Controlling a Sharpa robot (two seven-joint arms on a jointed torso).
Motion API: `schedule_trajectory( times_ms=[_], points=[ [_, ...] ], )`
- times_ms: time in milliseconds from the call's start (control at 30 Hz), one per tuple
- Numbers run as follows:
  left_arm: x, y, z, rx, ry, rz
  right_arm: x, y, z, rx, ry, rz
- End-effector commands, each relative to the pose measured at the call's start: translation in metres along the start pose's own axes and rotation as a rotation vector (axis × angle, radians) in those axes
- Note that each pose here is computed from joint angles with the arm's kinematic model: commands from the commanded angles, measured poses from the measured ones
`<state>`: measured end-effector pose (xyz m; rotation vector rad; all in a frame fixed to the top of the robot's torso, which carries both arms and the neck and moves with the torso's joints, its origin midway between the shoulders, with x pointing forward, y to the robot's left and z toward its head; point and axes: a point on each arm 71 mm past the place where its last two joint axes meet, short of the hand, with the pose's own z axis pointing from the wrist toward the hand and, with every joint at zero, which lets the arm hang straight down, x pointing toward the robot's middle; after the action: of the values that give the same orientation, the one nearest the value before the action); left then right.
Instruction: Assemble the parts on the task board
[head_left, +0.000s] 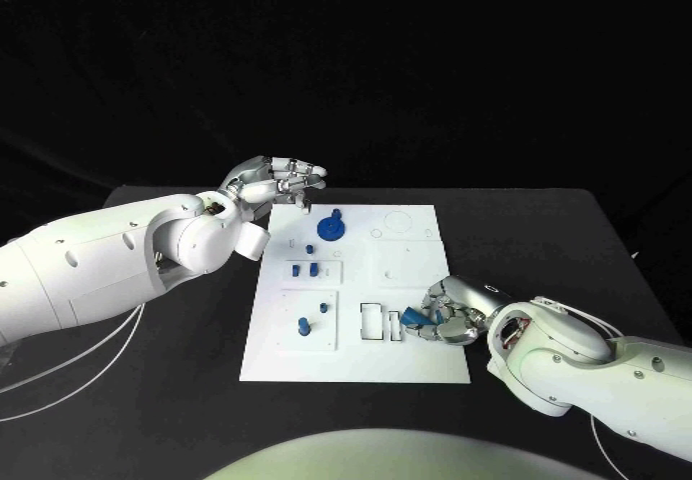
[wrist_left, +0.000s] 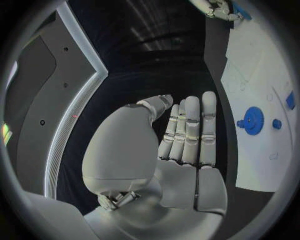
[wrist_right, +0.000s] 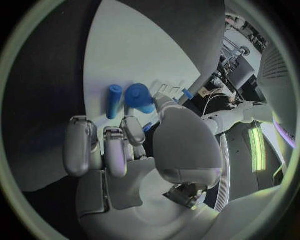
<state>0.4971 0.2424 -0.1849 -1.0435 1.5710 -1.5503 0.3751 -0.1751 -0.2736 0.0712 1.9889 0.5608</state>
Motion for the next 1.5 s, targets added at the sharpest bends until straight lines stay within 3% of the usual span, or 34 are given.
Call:
schedule_trajectory(
  times_ms=[33, 300, 667, 1233, 1500],
  points=[
    [0.0027, -0.0009, 0.0004, 0.005, 0.021, -0.005, 0.005, -0.002, 0.001, 0.015, 0.021, -0.04],
    [0.0026, -0.0008, 0.0004, 0.004, 0.021, -0.005, 0.005, 0.002, 0.0, 0.004, -0.004, -0.029],
    [0.0031, -0.0006, 0.0011, 0.004, 0.022, -0.005, -0.008, 0.021, -0.009, -0.065, -0.097, 0.08],
    [0.0049, -0.0005, 0.0018, 0.003, 0.027, -0.007, 0.006, 0.049, 0.002, -0.094, 0.053, 0.119],
    [0.0054, -0.0004, 0.0019, 0.002, 0.03, -0.007, 0.014, 0.054, 0.012, -0.082, 0.086, 0.087]
  ],
)
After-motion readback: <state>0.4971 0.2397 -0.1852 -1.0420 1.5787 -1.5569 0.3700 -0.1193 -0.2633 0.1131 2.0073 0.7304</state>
